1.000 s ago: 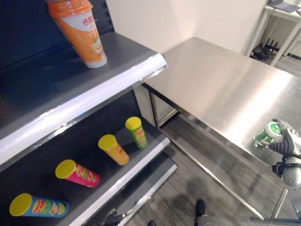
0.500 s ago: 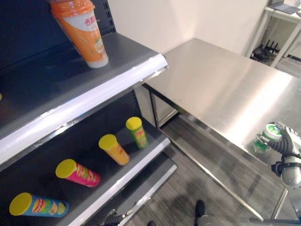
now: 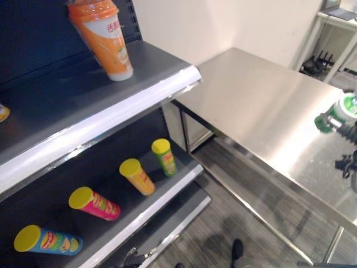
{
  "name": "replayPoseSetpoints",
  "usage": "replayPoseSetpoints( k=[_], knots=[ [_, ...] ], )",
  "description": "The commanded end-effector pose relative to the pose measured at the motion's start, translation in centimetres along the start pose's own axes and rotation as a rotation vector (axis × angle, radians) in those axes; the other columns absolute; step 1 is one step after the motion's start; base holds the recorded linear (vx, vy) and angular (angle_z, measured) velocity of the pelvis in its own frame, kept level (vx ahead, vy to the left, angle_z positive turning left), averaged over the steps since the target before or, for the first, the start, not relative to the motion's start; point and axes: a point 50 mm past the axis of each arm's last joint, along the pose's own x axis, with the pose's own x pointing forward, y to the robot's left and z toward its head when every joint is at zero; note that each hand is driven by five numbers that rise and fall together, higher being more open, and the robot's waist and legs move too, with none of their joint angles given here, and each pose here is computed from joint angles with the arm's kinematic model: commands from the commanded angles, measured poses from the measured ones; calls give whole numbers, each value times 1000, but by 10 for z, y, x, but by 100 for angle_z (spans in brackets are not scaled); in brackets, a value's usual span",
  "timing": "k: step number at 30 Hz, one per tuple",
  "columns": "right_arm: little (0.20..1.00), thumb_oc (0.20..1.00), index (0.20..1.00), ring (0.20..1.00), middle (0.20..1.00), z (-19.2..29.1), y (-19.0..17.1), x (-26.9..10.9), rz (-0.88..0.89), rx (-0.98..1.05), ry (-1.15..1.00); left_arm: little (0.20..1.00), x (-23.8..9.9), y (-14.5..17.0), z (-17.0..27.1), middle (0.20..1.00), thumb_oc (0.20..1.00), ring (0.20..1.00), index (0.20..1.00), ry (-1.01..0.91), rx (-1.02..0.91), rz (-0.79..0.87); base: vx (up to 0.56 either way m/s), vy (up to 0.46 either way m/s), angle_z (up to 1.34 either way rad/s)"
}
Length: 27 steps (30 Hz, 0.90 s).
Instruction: Put the goods on the table back onto the shelves and tidy them up.
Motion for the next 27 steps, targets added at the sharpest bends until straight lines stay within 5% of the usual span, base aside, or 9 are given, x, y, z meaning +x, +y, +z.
replayPoseSetpoints(
  k=[1,12,27],
  knots=[
    [200,200,200,200,200,27,-25,21,-148,66,-164,1000,8,31,28,1000,1000,1000,1000,-90,12,73,-56,-216,21],
    [200,200,200,200,200,41,-47,32,-196,-3,-253,1000,9,19,39,1000,1000,1000,1000,-121,-39,50,-160,-65,90],
    [200,200,200,200,200,19,-53,25,-197,-84,-129,1000,8,33,24,1000,1000,1000,1000,-68,8,95,-81,308,47]
  ],
)
